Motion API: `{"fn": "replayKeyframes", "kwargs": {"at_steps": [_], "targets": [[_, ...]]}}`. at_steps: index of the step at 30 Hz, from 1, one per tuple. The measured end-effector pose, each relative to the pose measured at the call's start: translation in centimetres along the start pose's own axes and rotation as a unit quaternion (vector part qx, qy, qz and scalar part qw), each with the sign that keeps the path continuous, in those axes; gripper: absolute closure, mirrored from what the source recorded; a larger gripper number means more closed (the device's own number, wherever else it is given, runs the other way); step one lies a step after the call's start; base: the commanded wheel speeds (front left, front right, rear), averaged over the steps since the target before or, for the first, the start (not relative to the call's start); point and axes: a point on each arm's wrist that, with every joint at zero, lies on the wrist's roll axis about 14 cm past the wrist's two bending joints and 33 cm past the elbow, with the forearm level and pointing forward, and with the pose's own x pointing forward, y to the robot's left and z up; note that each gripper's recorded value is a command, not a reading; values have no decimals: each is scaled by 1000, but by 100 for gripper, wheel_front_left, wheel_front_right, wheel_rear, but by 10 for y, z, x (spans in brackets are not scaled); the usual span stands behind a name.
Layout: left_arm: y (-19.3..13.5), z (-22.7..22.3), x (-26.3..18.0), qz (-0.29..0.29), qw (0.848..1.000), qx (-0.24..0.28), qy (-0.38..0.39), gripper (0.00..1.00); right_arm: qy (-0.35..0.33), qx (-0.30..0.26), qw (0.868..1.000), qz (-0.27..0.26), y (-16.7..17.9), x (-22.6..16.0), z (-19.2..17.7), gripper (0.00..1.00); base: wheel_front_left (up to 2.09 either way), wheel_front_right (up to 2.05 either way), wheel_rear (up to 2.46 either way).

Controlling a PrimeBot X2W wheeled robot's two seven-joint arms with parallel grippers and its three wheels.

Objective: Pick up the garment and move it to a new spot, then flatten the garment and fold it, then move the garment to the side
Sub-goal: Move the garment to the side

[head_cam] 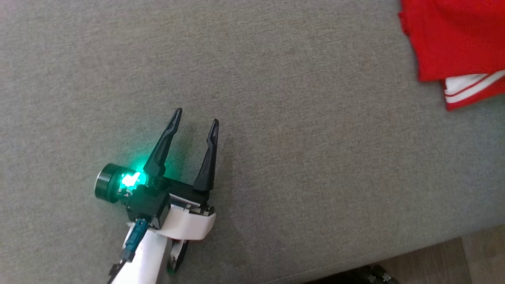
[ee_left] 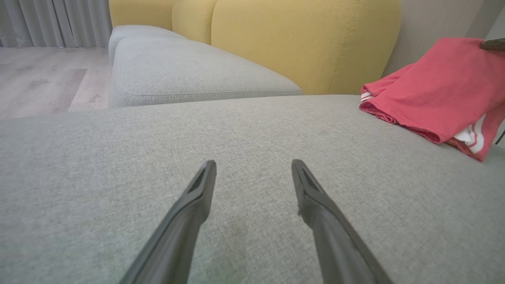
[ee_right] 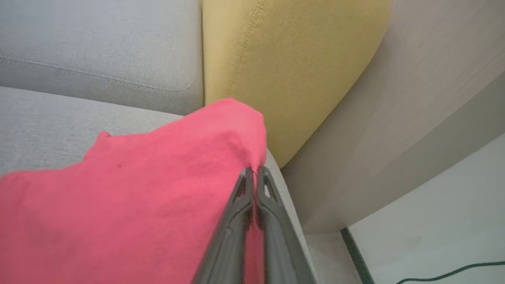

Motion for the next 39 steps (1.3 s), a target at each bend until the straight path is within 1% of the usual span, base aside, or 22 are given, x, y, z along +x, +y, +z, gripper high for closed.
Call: {"fn": "replayKeyframes", "kwargs": {"at_steps": [2,4,5,10,13,16,19,21,24,27,29,31,34,39], "targets": [[2,2,-1,3,1000,3,-2,0,-3,-10,1000,-8,0,1,1,0,0,0,0],[3,5,-2,5,1000,7,-3,0,-6,-14,1000,-4,12,0,2,0,0,0,0],[3,5,-2,5,1000,7,-3,0,-6,-14,1000,-4,12,0,2,0,0,0,0],[11,21,-13,29,999,11,-14,0,-18,19,999,44,66,-17,-6,0,0,0,0],[18,24,-28,53,999,-2,-10,0,-19,49,995,81,102,-36,-15,0,0,0,0],[19,27,-45,68,998,-12,-8,0,-25,88,987,130,147,-60,-22,0,0,0,0],[23,41,-56,83,996,-13,-23,0,-36,134,974,179,193,-86,-26,0,0,0,0],[25,50,-64,93,995,-18,-35,0,-51,157,965,206,218,-104,-26,0,0,0,0],[29,59,-81,113,992,-25,-46,0,-62,186,954,228,244,-126,-28,0,0,0,0],[34,65,-101,142,988,-25,-54,0,-72,208,947,233,255,-142,-24,0,0,0,0],[37,68,-116,159,985,-22,-59,0,-108,213,944,229,254,-151,-3,0,0,0,0],[39,72,-129,174,982,-18,-66,0,-156,204,939,228,249,-163,23,0,0,0,0],[37,82,-145,185,979,6,-80,0,-203,210,932,215,238,-182,45,0,0,0,0],[32,98,-166,198,974,12,-109,0,-221,203,933,201,226,-213,40,0,0,0,0]]}}
